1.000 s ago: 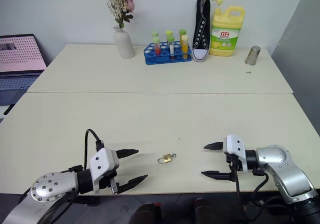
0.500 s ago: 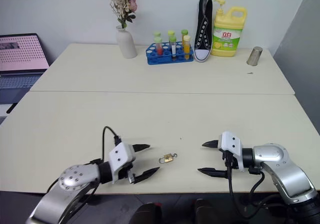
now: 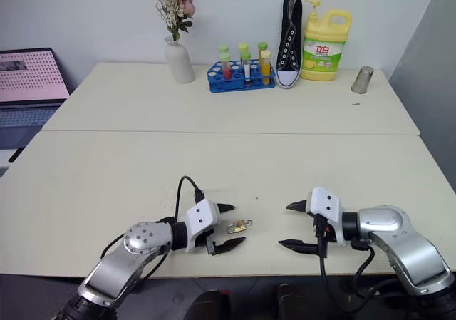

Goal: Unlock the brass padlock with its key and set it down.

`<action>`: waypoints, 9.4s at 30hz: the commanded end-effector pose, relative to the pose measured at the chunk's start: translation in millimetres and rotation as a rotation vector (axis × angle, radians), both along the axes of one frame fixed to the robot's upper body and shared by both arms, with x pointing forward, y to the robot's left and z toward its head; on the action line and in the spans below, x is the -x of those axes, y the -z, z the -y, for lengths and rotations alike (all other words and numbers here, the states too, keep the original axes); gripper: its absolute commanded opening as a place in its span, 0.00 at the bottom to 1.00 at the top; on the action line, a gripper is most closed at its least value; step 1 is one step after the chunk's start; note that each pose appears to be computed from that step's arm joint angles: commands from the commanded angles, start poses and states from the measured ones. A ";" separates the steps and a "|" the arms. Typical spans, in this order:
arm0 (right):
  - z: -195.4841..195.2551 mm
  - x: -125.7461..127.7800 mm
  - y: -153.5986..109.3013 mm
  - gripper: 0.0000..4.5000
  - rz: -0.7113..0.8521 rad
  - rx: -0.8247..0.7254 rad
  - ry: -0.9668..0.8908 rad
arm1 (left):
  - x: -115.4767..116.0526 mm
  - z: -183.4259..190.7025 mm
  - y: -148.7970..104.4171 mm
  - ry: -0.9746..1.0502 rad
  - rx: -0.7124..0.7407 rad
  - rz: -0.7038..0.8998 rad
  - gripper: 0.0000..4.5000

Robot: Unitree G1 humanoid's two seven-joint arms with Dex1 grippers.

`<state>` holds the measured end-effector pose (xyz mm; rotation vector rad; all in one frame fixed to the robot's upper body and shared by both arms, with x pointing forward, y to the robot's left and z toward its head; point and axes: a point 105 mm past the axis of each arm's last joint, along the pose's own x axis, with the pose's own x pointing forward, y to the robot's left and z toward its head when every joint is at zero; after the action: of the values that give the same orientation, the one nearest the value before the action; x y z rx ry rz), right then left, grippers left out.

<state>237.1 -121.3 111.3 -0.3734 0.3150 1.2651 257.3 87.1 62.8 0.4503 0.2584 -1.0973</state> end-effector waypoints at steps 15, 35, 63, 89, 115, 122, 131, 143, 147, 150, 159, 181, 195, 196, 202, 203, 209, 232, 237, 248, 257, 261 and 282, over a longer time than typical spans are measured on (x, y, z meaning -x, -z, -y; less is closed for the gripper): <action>-2.2 -1.6 -15.9 1.00 0.044 -0.038 0.011 | 3.2 5.3 -1.7 0.098 -0.062 0.042 0.21; -9.1 -29.8 -39.0 1.00 0.069 -0.332 0.211 | -26.0 29.8 -111.5 0.597 -0.151 1.233 0.21; -32.7 -27.1 -50.7 0.44 -0.138 -0.383 0.041 | -22.2 26.2 -100.7 0.597 -0.170 1.259 0.21; -32.8 -25.7 -44.6 0.00 -0.318 -0.271 -0.020 | -20.3 31.4 -93.4 0.608 -0.187 1.277 0.21; -39.1 -43.6 -55.1 0.00 -0.688 -0.328 0.075 | -15.4 32.0 -87.5 0.629 -0.210 1.324 0.21; -41.3 -41.5 -54.6 0.00 -0.785 -0.331 0.087 | -14.7 30.4 -86.3 0.634 -0.218 1.337 0.21; -46.1 -41.0 -58.4 0.00 -0.762 -0.306 0.068 | -15.2 29.2 -86.2 0.623 -0.217 1.340 0.21; -28.9 -22.7 -50.6 0.69 -0.380 -0.160 -0.110 | -20.2 27.6 -92.7 0.546 -0.188 1.316 0.21; -26.5 -32.6 -49.9 0.78 -0.272 -0.202 -0.063 | -21.1 26.6 -95.0 0.534 -0.180 1.310 0.21; -35.1 -34.3 -50.5 0.78 -0.264 -0.262 -0.035 | -20.5 27.2 -95.4 0.538 -0.177 1.311 0.21; -53.5 -39.3 -52.5 0.78 -0.270 -0.375 0.025 | -18.6 28.2 -94.8 0.552 -0.173 1.310 0.21; -56.4 -37.7 -56.8 0.04 -0.298 -0.369 -0.044 | -17.2 26.7 -91.4 0.550 -0.171 1.287 0.21; -52.7 -46.4 -57.8 0.04 -0.250 -0.344 -0.055 | 10.8 24.1 -99.9 0.572 -0.042 1.213 0.85; -51.4 -48.6 -58.1 0.04 -0.243 -0.343 -0.047 | 13.8 23.4 -100.0 0.563 -0.029 1.203 0.86; -44.2 -56.4 -58.9 0.04 -0.210 -0.328 -0.027 | 6.5 13.8 -115.1 0.400 0.045 1.125 0.71; -43.6 -56.8 -59.1 0.04 -0.205 -0.325 -0.028 | 1.7 11.2 -121.7 0.345 0.075 1.107 0.66; -42.1 -53.7 -61.6 0.04 -0.178 -0.305 -0.060 | -26.1 -4.9 -133.1 0.147 0.196 0.809 0.22; -46.1 -42.2 -64.3 0.04 -0.179 -0.316 -0.097 | -16.6 16.6 -92.5 0.226 0.275 0.243 0.00; -45.2 -44.3 -62.1 0.04 -0.176 -0.309 -0.090 | -11.2 13.6 -96.2 0.232 0.272 0.220 0.00; -44.5 -47.4 -56.5 0.04 -0.169 -0.288 -0.087 | -3.5 14.9 -111.4 0.235 0.323 0.177 0.00; -44.6 -46.0 -53.0 0.04 -0.175 -0.279 -0.093 | -6.1 14.3 -124.6 0.194 0.399 0.146 0.00; -44.8 -45.7 -52.9 0.04 -0.176 -0.279 -0.095 | -8.0 13.3 -122.5 0.184 0.389 0.146 0.00; -45.5 -43.6 -51.7 0.04 -0.183 -0.278 -0.103 | -10.1 15.1 -120.2 0.173 0.380 0.163 0.00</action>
<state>284.7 -77.0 156.0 -0.0219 0.3081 1.4018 270.4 74.6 173.0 0.1976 -0.0792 -1.2342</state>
